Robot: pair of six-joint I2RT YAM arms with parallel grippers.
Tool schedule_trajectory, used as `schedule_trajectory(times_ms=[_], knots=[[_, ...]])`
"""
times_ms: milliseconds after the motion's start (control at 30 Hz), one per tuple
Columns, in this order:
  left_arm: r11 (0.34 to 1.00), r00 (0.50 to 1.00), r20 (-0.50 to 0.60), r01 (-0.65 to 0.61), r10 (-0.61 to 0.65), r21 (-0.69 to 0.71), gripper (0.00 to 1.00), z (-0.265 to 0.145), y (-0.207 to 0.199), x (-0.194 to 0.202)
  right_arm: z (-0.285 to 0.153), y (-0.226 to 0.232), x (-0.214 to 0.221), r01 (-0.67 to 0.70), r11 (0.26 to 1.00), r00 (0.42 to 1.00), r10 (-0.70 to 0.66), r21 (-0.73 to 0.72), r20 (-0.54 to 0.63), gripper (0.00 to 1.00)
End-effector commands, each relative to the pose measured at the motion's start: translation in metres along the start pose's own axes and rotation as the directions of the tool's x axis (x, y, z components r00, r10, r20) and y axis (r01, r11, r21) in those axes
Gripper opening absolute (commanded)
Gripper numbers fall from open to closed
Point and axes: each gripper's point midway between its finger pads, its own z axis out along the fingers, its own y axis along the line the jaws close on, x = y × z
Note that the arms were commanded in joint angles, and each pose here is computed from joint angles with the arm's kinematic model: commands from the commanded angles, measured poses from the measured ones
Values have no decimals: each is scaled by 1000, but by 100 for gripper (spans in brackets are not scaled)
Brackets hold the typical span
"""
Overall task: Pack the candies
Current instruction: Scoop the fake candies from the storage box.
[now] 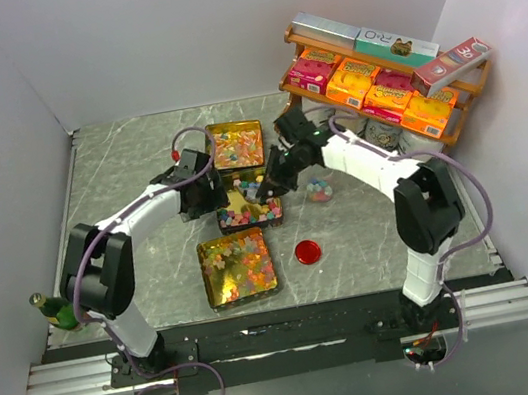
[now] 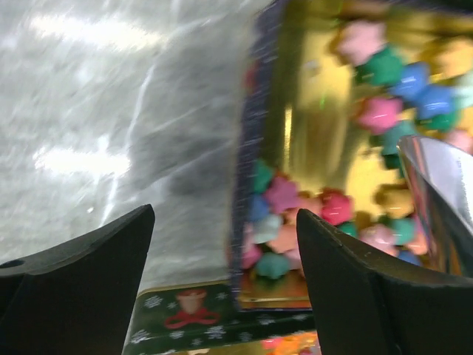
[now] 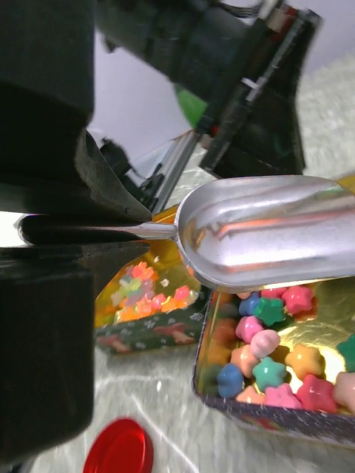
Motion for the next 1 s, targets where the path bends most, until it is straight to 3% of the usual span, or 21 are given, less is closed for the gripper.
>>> schedule_trajectory(times_ms=[0,167,467,733,900,967], knots=[[999,999,14,39,-39,-28,81,1,10,-3,12,30,-6,-112,994,990,113,-11,82,0],[999,999,-12,38,-39,-22,70,8,11,1,34,20,11,-195,977,978,187,90,91,0],[999,994,-102,29,-26,27,45,23,8,20,44,-10,10,-338,914,928,283,226,243,0],[999,990,-143,23,-18,33,25,31,8,30,61,-32,7,-373,881,911,290,290,292,0],[999,986,-164,13,-6,36,4,31,9,36,61,-38,-2,-377,868,903,267,323,336,0],[999,986,-167,1,4,34,1,31,10,35,62,-45,-4,-394,855,896,275,338,348,0]])
